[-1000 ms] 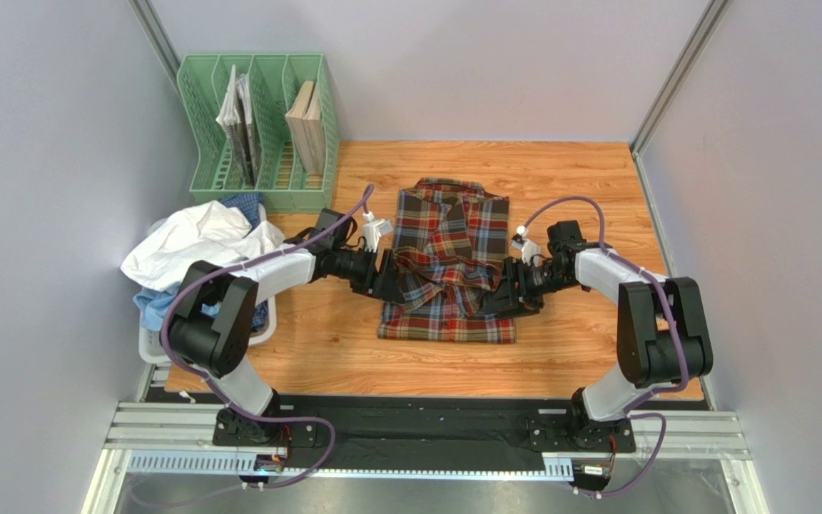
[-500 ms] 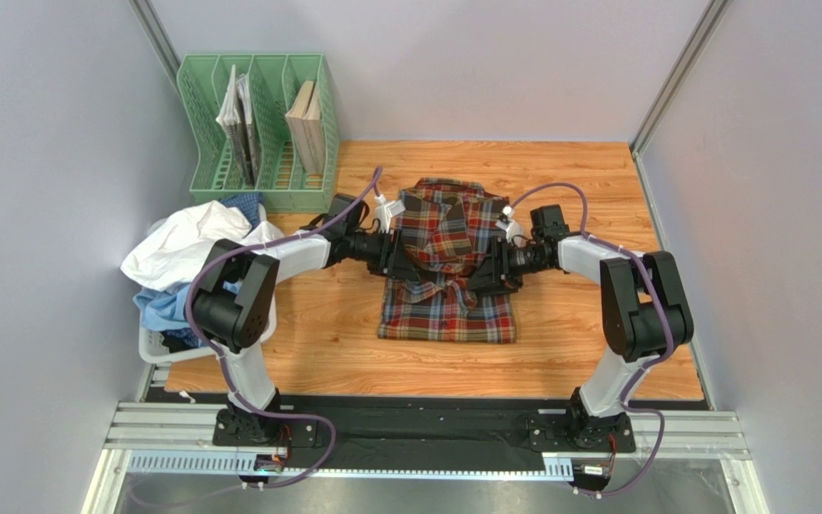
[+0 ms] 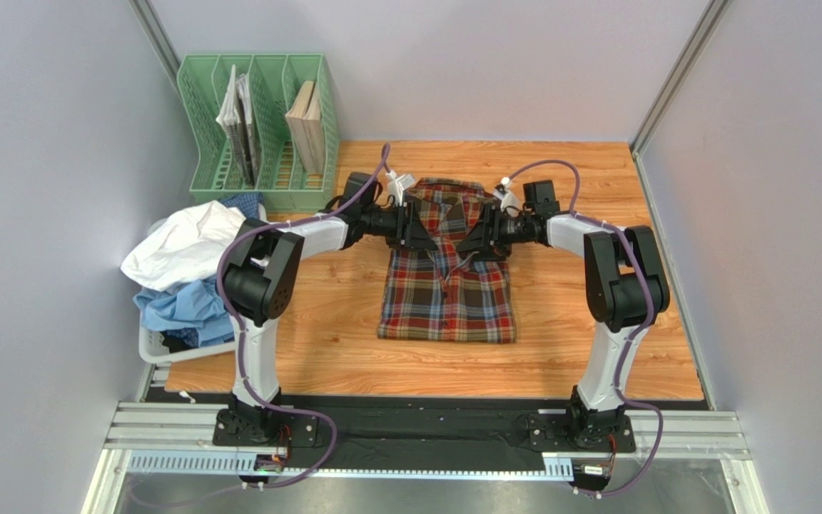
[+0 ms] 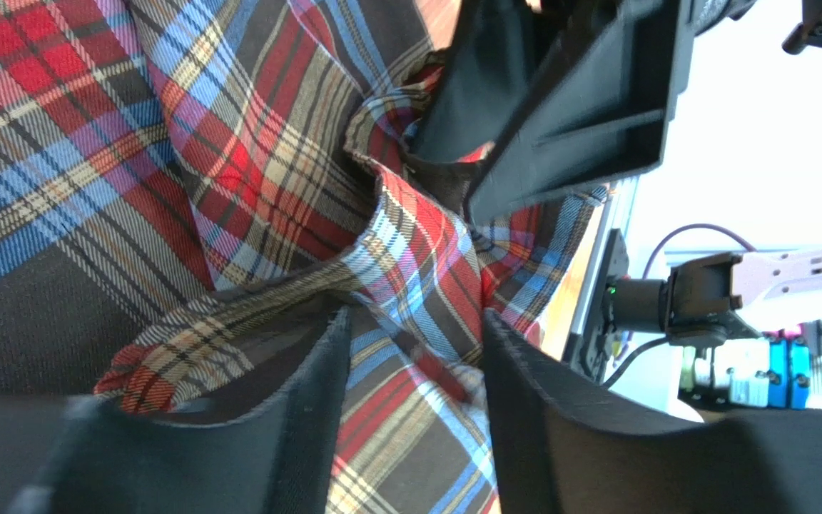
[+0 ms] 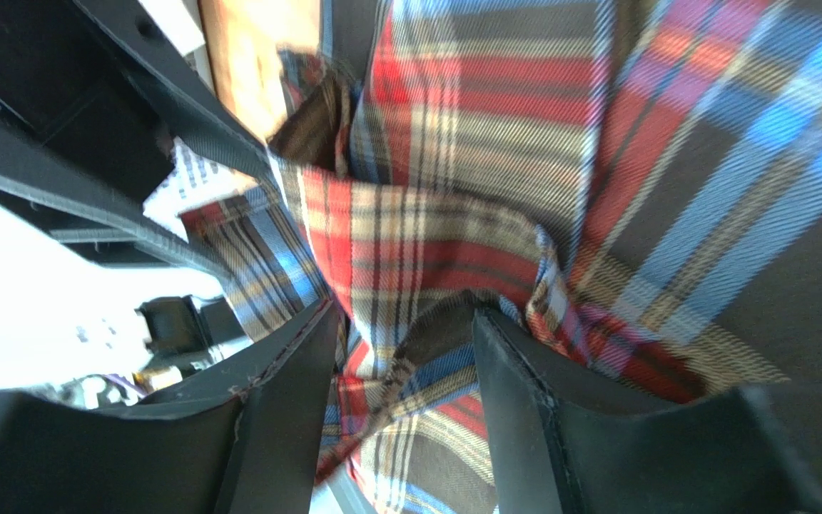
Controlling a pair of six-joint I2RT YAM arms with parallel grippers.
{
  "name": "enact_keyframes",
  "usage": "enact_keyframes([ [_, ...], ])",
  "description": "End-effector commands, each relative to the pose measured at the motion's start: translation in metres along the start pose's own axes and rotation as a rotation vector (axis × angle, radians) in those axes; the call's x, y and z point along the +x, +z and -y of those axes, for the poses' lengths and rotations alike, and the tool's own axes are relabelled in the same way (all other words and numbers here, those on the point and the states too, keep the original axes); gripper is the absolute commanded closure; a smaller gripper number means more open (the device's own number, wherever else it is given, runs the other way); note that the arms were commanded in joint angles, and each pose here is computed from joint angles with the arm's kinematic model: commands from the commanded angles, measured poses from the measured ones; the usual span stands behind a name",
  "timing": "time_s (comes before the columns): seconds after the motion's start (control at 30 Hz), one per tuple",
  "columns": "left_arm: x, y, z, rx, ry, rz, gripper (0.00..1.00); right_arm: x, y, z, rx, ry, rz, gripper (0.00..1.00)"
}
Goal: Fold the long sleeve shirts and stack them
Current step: Fold the shirt
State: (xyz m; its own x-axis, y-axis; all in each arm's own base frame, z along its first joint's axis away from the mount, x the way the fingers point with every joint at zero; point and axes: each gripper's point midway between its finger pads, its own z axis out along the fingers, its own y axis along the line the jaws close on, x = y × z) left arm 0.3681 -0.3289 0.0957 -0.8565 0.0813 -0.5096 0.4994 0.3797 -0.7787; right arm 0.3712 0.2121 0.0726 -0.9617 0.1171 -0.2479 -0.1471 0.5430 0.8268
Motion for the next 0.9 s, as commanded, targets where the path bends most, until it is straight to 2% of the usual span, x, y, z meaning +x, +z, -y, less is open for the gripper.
enact_keyframes([
  [0.0,-0.032,-0.009,0.021,0.066,0.065,0.081,0.42,-0.047,-0.009,-0.021,-0.037,-0.017,0.115,0.43],
  [0.17,-0.04,-0.034,0.036,0.072,0.105,0.13,0.36,-0.042,-0.035,-0.048,-0.069,-0.057,0.136,0.41],
  [0.3,-0.031,-0.056,0.043,0.078,0.124,0.146,0.33,-0.014,-0.057,-0.048,-0.044,-0.093,0.121,0.41],
  [0.4,-0.021,-0.063,0.041,0.038,0.134,0.137,0.33,0.0,-0.061,-0.053,-0.028,-0.13,0.126,0.53],
  [0.43,-0.018,-0.064,0.039,0.023,0.146,0.134,0.33,0.005,-0.057,-0.049,-0.01,-0.143,0.12,0.62],
  [0.53,-0.016,-0.065,0.023,-0.058,0.149,0.142,0.43,0.015,-0.037,-0.052,0.012,-0.191,0.073,0.75],
  [0.57,-0.016,-0.064,0.015,-0.093,0.143,0.145,0.47,0.016,-0.031,-0.051,0.016,-0.197,0.061,0.77],
  [0.6,-0.016,-0.063,0.012,-0.101,0.141,0.14,0.57,0.019,-0.022,-0.054,0.014,-0.214,0.043,0.78],
  [0.7,-0.014,-0.057,0.003,-0.111,0.112,0.1,0.7,0.008,-0.002,-0.04,0.061,-0.23,0.042,0.82],
  [0.87,-0.008,-0.04,0.006,-0.093,0.141,0.047,0.73,-0.009,0.026,-0.002,0.142,-0.188,0.038,0.84],
])
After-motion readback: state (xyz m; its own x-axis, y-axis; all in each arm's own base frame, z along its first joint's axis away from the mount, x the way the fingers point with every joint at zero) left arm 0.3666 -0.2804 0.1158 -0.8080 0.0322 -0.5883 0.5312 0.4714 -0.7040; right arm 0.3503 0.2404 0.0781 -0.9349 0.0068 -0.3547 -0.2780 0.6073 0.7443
